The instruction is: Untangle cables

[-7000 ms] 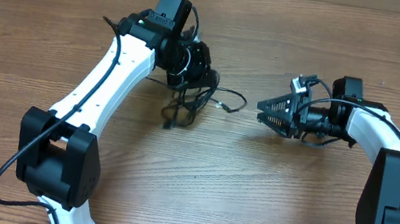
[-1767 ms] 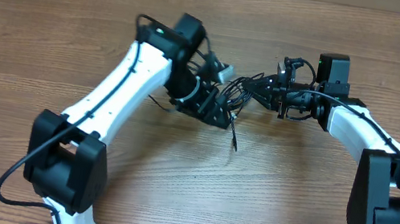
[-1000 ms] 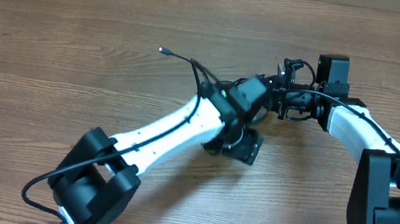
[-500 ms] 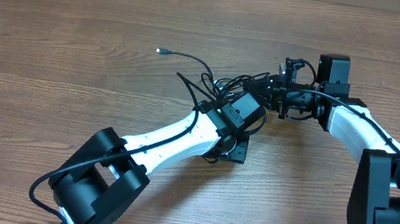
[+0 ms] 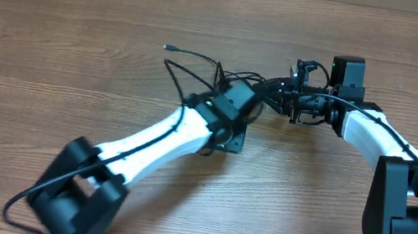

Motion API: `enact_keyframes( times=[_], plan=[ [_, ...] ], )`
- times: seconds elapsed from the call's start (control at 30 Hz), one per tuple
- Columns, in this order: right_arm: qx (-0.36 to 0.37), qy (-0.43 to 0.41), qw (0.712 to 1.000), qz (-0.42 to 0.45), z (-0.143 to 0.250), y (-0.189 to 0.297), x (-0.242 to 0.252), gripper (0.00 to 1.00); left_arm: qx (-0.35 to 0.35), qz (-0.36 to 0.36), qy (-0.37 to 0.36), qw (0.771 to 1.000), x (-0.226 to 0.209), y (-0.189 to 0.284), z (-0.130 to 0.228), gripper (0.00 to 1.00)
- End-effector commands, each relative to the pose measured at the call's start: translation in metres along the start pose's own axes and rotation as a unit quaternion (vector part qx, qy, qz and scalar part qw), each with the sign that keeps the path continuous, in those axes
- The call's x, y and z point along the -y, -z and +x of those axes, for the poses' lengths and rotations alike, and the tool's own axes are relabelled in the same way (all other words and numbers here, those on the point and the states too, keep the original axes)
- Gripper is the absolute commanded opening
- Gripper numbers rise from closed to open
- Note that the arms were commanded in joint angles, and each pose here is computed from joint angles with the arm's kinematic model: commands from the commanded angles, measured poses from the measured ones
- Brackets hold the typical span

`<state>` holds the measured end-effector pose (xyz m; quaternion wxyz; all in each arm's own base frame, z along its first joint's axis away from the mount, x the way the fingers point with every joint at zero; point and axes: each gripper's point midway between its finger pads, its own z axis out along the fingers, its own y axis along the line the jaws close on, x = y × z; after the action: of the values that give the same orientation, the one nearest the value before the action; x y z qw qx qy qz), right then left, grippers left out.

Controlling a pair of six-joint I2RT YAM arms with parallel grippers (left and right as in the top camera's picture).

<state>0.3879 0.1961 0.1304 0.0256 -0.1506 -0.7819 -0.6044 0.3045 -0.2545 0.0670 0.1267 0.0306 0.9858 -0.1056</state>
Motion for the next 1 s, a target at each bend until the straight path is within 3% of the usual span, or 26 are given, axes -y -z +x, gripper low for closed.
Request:
enact_keyframes(
  times=[0.0,0.17,0.33,0.43,0.67,0.77,0.87,0.97],
  plan=[
    [0.000,0.007,1.000,0.001,0.001,0.000,-0.002,0.04,0.119,0.016,0.009,0.993,-0.016,0.064,-0.056,0.44],
    [0.000,0.007,1.000,0.001,0.001,0.000,-0.002,0.04,0.153,0.028,0.020,0.988,-0.045,0.095,-0.079,0.44],
    [0.000,0.007,1.000,0.001,0.001,0.000,-0.002,0.04,0.130,0.059,0.041,0.989,-0.075,0.094,-0.085,0.49],
    [0.000,0.007,1.000,0.001,0.001,0.000,-0.002,0.04,0.100,0.118,0.052,0.987,-0.078,0.091,-0.081,0.49],
    [0.000,0.007,1.000,0.001,0.001,0.000,-0.002,0.04,0.043,0.258,-0.061,0.963,-0.043,0.102,-0.050,0.51],
    [0.001,0.007,1.000,0.001,0.001,0.000,-0.002,0.04,0.016,0.230,-0.130,0.964,-0.047,0.094,-0.028,0.52],
    [0.001,0.007,1.000,0.001,0.001,0.000,-0.002,0.04,-0.019,0.160,-0.136,0.978,-0.064,0.077,-0.008,0.53],
    [0.001,0.007,1.000,0.001,0.001,0.000,-0.002,0.04,-0.039,0.158,-0.145,0.976,-0.061,0.063,0.009,0.55]
  ],
)
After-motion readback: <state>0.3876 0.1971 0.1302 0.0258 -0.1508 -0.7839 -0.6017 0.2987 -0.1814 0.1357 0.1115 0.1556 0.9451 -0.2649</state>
